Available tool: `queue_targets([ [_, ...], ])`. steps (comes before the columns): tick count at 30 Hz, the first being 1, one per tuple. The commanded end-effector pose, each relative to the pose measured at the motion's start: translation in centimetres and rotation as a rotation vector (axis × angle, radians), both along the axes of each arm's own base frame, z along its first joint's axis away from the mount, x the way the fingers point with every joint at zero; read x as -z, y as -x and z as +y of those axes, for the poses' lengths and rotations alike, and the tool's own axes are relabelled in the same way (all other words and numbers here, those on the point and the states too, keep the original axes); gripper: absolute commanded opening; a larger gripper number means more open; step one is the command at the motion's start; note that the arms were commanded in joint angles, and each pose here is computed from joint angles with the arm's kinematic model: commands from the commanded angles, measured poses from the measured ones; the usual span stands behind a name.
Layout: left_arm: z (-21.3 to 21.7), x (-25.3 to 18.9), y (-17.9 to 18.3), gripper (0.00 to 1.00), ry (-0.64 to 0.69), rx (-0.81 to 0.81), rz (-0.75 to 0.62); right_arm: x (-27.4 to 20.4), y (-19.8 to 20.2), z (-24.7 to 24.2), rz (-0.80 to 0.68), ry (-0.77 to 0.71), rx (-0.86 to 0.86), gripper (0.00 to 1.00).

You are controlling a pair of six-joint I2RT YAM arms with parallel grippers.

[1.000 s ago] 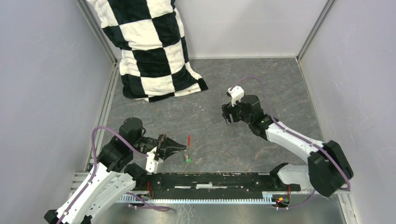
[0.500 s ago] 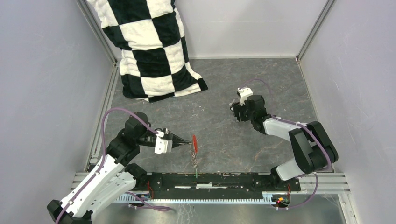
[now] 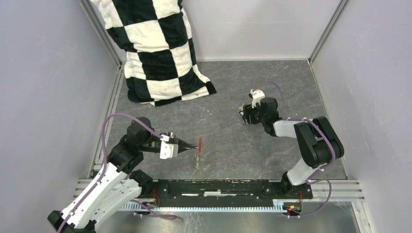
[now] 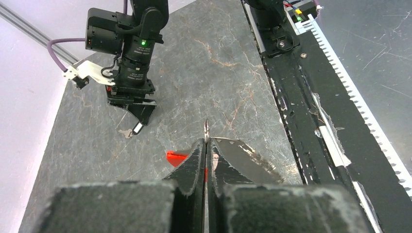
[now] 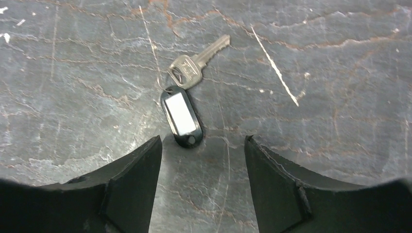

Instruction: Put the keys on the keyring

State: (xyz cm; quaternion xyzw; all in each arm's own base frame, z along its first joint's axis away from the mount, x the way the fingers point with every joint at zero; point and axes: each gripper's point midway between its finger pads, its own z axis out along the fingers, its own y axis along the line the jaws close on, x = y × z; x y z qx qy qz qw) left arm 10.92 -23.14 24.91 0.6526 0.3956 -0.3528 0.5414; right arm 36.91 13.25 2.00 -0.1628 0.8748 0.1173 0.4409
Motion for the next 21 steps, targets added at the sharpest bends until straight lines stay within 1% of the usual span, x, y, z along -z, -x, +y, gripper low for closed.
queue_targets([
  [1,0.0,-2.0,0.2,0.02,0.035,0.002,-0.031,-1.1,-1.4,2.6,-0.022,-0.094,-0.077,0.67],
  [7,0.0,-1.9,0.2,0.02,0.033,0.001,-0.035,-1.3,-1.4,4.6,-0.015,-0.161,-0.154,0.58],
  [14,0.1,-2.2,0.2,0.02,0.038,-0.003,-0.046,0.7,-0.2,4.8,0.059,-0.133,-0.164,0.35],
  [21,0.3,-2.4,0.3,0.02,0.043,-0.011,-0.061,1.7,2.9,4.5,0.075,-0.128,-0.15,0.11],
])
